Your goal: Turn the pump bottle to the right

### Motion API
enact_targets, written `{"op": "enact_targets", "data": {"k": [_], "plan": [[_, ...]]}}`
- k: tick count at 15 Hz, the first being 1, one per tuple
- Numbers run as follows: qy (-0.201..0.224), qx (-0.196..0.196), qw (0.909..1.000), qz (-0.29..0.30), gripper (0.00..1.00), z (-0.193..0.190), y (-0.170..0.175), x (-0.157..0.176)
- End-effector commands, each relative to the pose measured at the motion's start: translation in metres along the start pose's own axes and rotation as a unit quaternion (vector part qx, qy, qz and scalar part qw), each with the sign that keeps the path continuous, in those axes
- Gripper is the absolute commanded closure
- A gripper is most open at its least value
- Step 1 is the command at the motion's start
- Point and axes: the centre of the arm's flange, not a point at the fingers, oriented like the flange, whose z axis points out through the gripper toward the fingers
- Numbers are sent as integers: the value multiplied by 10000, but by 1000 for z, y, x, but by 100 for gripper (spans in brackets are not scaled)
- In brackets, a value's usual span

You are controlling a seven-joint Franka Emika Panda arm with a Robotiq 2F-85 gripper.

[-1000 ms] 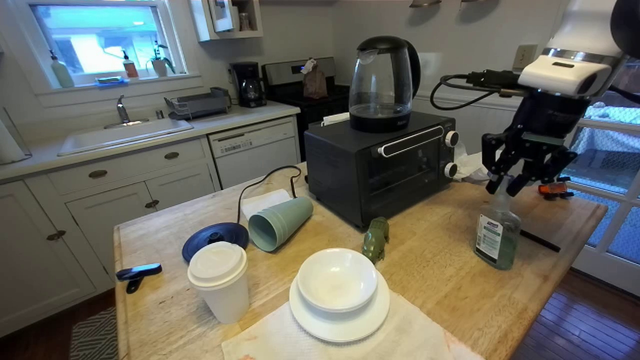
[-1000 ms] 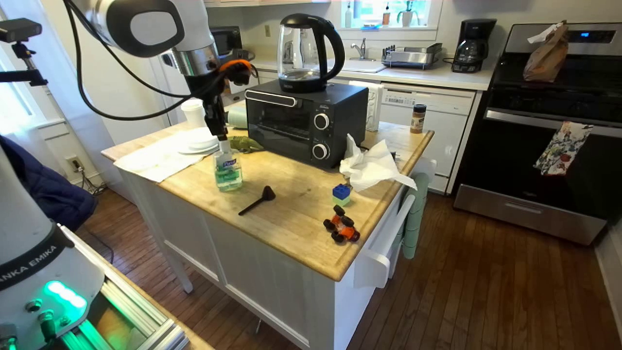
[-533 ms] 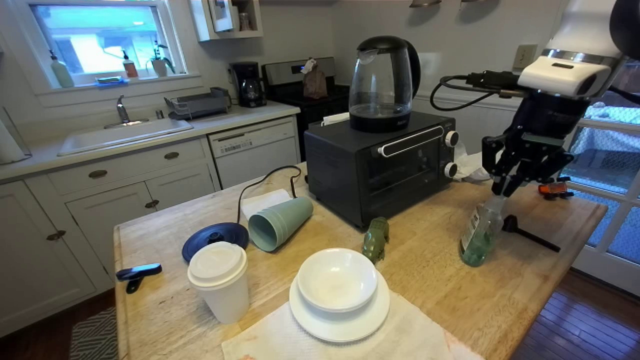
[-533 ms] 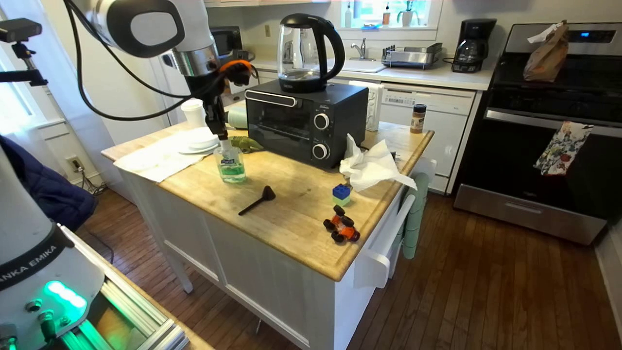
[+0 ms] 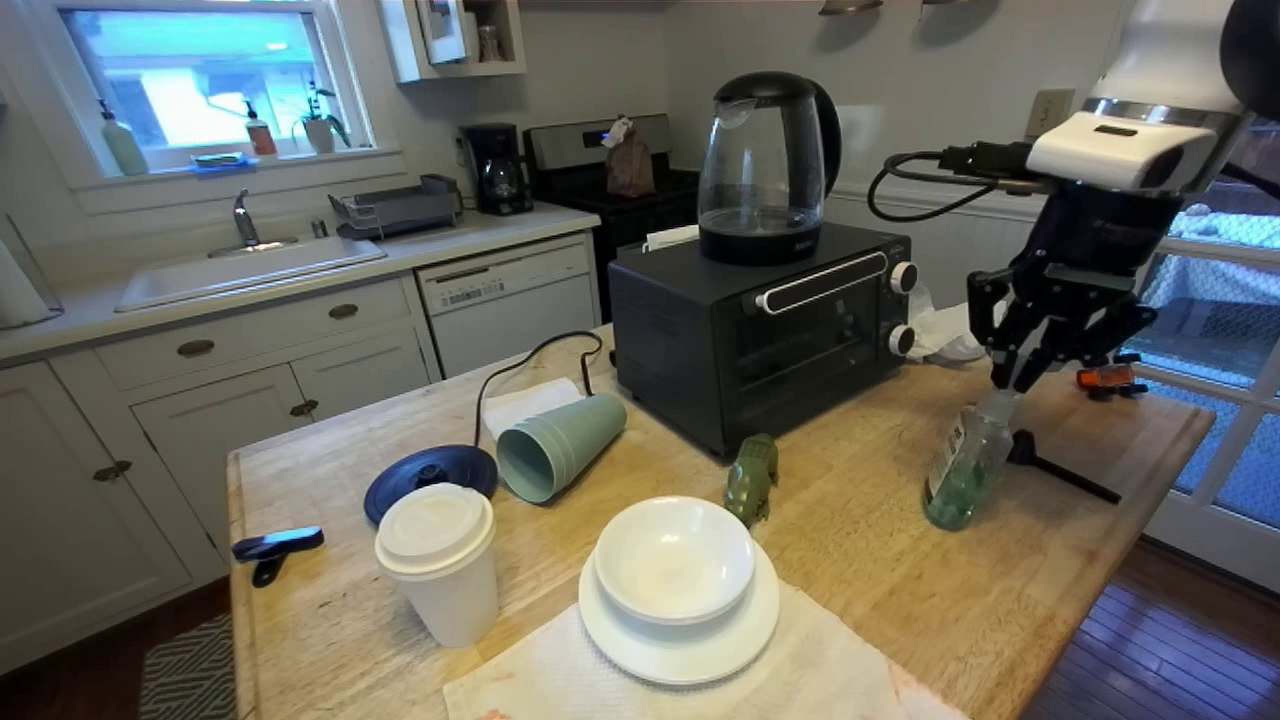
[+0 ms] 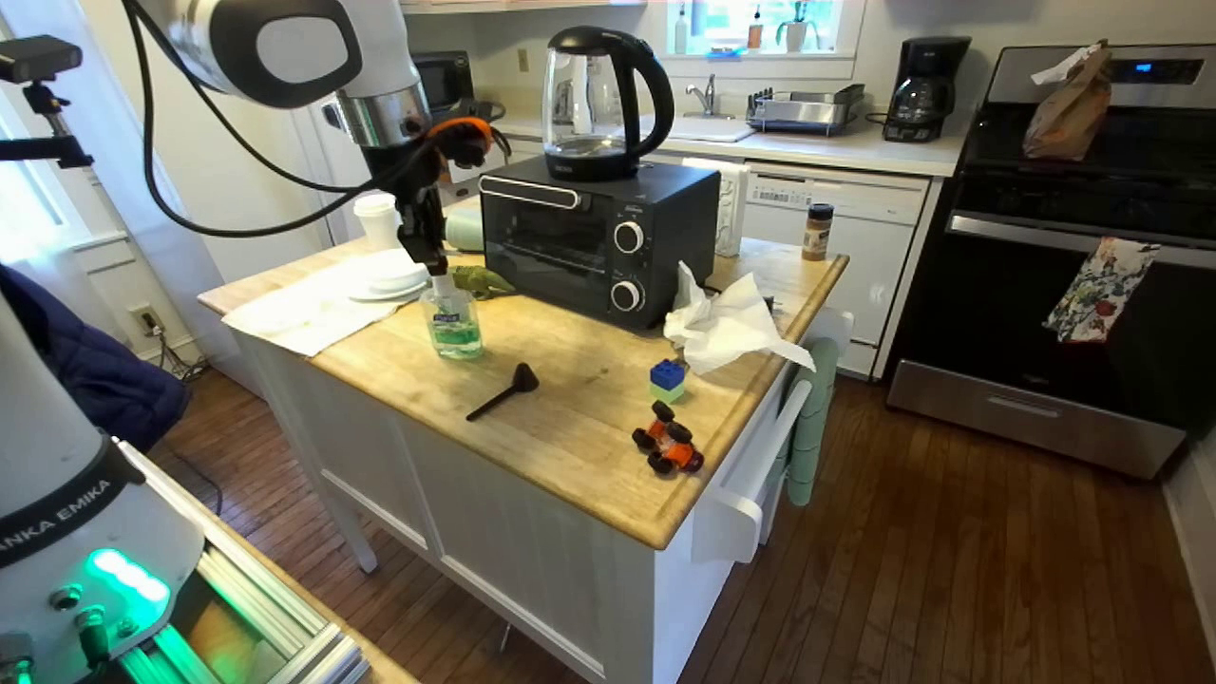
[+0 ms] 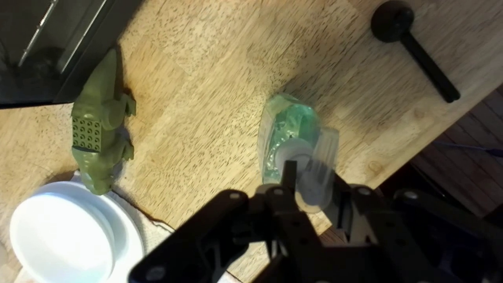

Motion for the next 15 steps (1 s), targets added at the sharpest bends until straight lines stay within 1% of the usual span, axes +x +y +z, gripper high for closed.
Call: {"op": "enact_targets", "data": {"k": [1, 6, 10, 11, 12, 13, 15], "plan": [[-147, 427, 9977, 514, 96, -7, 6, -4], [-225, 771, 9885, 1282, 96, -7, 10, -1], [-237, 920, 9790, 1806, 96, -5, 14, 3], [-250, 945, 9769, 1903, 94, -5, 14, 3], [-282, 972, 9746, 1999, 86, -5, 14, 4], [-313, 979, 9727, 2081, 60, -4, 14, 4], [-396, 999, 9689, 2230, 50, -5, 15, 4]]}}
